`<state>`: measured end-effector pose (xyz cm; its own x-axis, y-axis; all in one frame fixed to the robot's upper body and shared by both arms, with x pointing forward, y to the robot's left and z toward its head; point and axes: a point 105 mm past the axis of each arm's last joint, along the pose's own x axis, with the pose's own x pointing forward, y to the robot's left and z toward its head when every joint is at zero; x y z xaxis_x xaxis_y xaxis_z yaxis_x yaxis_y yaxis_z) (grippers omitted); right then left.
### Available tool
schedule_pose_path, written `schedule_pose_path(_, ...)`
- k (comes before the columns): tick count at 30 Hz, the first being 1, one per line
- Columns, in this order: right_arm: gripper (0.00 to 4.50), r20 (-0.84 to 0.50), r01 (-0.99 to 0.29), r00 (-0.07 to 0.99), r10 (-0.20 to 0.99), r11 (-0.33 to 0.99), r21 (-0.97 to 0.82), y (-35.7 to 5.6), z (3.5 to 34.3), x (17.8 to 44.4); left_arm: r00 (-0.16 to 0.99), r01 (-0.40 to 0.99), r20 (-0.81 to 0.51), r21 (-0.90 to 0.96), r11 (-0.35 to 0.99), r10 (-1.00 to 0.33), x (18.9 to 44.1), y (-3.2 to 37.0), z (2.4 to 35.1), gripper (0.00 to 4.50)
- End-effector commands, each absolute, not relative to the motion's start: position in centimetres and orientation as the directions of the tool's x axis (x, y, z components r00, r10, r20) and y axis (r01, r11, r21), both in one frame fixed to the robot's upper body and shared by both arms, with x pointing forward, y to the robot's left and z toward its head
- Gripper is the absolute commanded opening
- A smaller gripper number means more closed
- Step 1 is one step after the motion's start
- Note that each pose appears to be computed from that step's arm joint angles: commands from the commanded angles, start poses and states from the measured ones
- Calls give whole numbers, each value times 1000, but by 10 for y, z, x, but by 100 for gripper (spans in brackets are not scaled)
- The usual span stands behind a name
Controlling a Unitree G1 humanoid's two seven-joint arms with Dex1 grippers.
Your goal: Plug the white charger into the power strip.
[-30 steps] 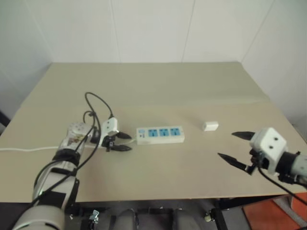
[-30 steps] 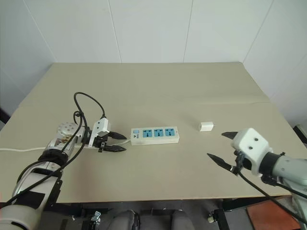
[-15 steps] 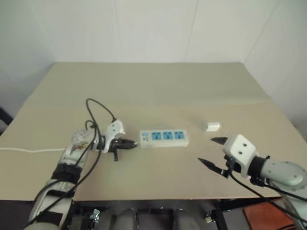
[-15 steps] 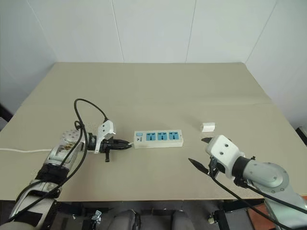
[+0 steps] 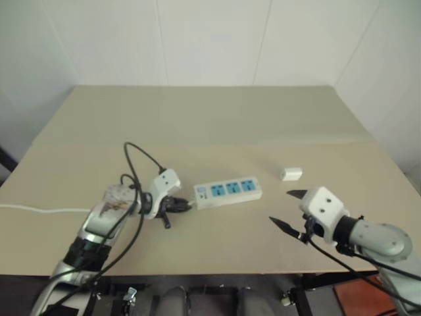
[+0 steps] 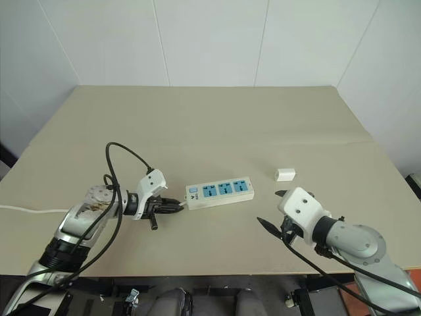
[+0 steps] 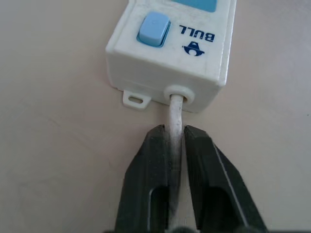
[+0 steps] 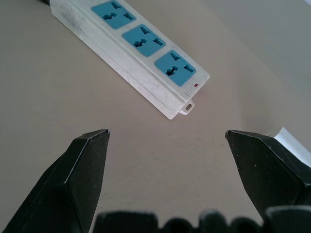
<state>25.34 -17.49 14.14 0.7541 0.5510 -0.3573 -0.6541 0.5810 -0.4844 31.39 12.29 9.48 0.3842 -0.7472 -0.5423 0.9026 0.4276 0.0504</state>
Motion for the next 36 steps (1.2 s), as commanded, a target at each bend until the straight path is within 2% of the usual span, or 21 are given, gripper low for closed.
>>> schedule_pose_path(1, 450, -339, -626, 777, 531, 588, -513, -178, 146, 254, 346, 931, -496, 79, 356, -796, 305, 119, 109, 189)
schedule_pose_path(4, 450, -346, -623, 779, 523, 588, -516, -180, 145, 253, 327, 940, -457, 68, 334, -827, 305, 129, 119, 284)
schedule_pose_path(9, 450, -341, -610, 790, 509, 597, -521, -184, 144, 254, 309, 951, -297, 66, 303, -904, 318, 144, 142, 447)
schedule_pose_path(15, 450, -329, -592, 803, 497, 604, -534, -186, 144, 258, 278, 943, -49, 207, 262, -959, 337, 133, 146, 447)
schedule_pose_path(18, 450, -325, -577, 813, 483, 603, -550, -188, 144, 260, 176, 973, 3, 150, 174, -984, 336, 124, 137, 447)
schedule_pose_path(20, 450, -322, -566, 822, 470, 606, -559, -190, 145, 260, 151, 980, 26, 129, 153, -988, 338, 122, 133, 447)
schedule_pose_path(28, 450, -281, -534, 842, 460, 640, -552, -191, 155, 259, 95, 992, 6, 82, 95, -995, 347, 117, 116, 447)
schedule_pose_path(36, 450, -281, -516, 854, 438, 646, -562, -195, 156, 257, 93, 987, -86, 137, 81, -992, 347, 106, 95, 447)
